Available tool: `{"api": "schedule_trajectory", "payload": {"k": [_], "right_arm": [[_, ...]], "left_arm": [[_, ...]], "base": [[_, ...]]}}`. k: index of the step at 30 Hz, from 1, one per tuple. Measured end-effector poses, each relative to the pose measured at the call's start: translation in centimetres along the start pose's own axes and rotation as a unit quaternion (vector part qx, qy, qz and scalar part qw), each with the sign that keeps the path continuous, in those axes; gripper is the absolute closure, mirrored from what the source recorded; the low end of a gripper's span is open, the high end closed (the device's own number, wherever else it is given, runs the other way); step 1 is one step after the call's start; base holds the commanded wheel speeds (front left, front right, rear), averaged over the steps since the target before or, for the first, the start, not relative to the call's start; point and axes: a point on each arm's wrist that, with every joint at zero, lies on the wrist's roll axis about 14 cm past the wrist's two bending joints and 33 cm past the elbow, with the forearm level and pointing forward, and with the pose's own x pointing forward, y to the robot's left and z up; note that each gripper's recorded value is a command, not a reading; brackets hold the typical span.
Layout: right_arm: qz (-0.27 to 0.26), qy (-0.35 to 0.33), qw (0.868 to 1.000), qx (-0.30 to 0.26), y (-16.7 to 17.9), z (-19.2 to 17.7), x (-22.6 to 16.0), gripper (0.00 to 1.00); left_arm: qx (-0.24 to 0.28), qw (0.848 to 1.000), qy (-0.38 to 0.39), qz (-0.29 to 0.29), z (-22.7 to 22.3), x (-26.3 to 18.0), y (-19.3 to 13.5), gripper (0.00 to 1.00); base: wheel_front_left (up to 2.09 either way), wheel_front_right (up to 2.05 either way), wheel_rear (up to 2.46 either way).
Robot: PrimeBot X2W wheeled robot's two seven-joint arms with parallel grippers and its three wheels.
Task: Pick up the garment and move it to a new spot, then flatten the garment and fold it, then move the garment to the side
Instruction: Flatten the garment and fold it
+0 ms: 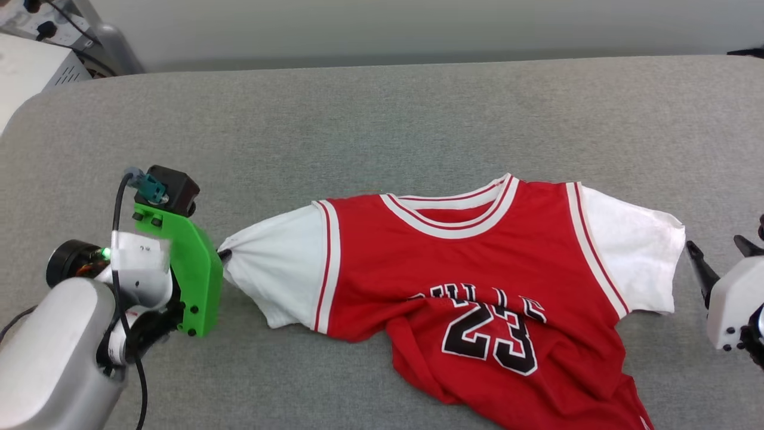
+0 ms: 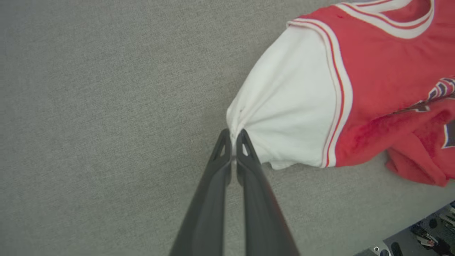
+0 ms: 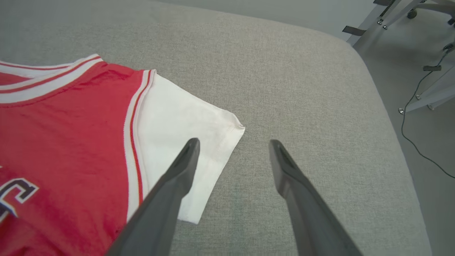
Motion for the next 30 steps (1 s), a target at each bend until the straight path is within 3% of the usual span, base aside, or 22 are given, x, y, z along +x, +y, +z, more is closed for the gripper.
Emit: {"api": "schedule_trajectory", "payload": {"k": [6,11,19,26,27,28,29,30], "right_arm": [[0.018,0.123,0.992,-0.018,-0.8,-0.2,2.4,0.0],[0.028,0.205,0.978,-0.021,-1.0,-0.9,5.0,0.0],[0.054,0.298,0.951,-0.052,0.5,-4.5,8.1,0.0],[0.079,0.338,0.936,-0.06,2.0,-6.9,9.4,0.0],[0.082,0.346,0.933,-0.062,2.1,-7.3,9.5,0.31],[0.084,0.351,0.93,-0.067,2.2,-7.6,9.4,0.74],[0.087,0.354,0.929,-0.07,2.3,-7.8,9.4,1.0],[0.089,0.355,0.928,-0.071,2.3,-7.9,9.4,1.0]], "left_arm": [[0.004,1.0,-0.028,-0.01,0.8,-2.1,-2.3,1.0],[0.009,0.999,-0.038,-0.016,1.2,-2.3,-3.2,1.0],[0.004,0.999,-0.028,-0.028,0.3,-1.8,-3.8,1.0],[-0.004,1.0,-0.011,-0.02,-0.8,-1.1,-3.3,1.0],[-0.006,1.0,-0.009,-0.019,-0.9,-1.0,-3.2,1.0],[-0.008,1.0,-0.007,-0.018,-1.0,-0.9,-3.1,1.0],[-0.008,1.0,-0.005,-0.017,-1.2,-0.8,-3.0,1.0],[-0.01,1.0,-0.003,-0.015,-1.3,-0.7,-2.9,1.0]], "base": [[0.0,0.0,0.0],[0.0,0.0,0.0],[0.0,0.0,0.0],[0.0,0.0,0.0],[0.0,0.0,0.0],[0.0,0.0,0.0],[0.0,0.0,0.0],[0.0,0.0,0.0]]}}
